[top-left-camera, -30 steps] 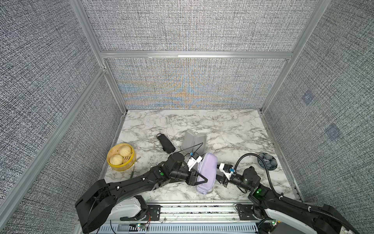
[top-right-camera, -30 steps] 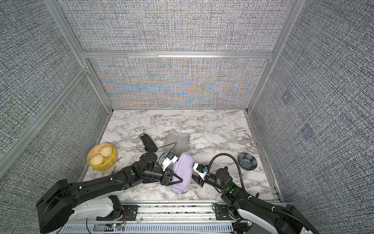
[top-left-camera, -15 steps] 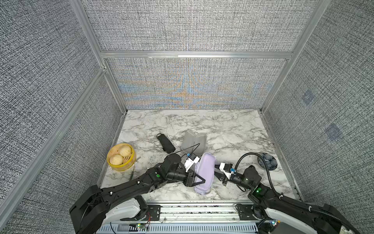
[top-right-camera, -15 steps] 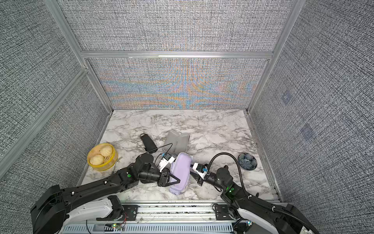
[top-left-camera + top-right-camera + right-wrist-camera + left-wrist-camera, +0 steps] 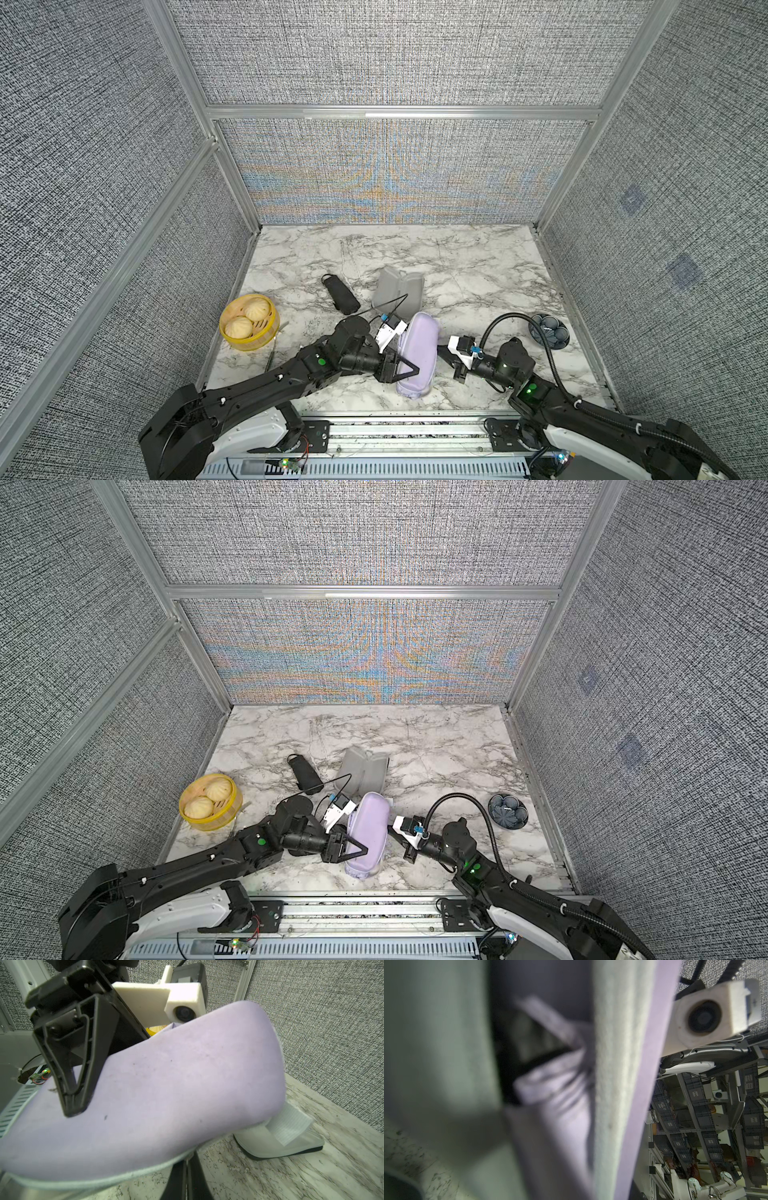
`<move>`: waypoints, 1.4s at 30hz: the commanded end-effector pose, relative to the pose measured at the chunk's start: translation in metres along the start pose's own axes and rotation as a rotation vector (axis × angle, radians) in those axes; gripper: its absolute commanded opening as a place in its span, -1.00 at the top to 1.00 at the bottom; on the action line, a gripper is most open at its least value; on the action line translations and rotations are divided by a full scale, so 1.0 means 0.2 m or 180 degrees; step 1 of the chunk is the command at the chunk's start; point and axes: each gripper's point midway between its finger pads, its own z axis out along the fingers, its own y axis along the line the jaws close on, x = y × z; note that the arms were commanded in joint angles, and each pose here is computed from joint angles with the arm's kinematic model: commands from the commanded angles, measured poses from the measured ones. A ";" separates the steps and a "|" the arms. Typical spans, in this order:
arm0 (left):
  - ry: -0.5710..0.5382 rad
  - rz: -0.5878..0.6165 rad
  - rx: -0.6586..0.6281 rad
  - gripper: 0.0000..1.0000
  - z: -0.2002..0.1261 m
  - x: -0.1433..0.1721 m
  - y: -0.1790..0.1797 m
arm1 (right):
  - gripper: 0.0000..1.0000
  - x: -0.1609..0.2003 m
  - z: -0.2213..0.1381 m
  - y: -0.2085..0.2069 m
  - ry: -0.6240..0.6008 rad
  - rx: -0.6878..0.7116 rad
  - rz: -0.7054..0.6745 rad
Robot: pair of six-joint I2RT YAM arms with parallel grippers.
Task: Put umbrellas into zippered umbrella sleeves
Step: Zip the zipper on the umbrella sleeve.
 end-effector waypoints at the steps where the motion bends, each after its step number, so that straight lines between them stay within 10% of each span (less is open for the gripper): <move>1: -0.0213 -0.0024 -0.0099 0.84 -0.03 -0.08 0.01 | 1.00 -0.01 0.01 0.06 0.0012 -0.0189 0.0072; 42: -0.0679 -0.0541 -0.1059 0.74 0.07 -0.39 0.49 | 1.00 0.38 0.06 0.48 0.1411 -0.0431 0.1016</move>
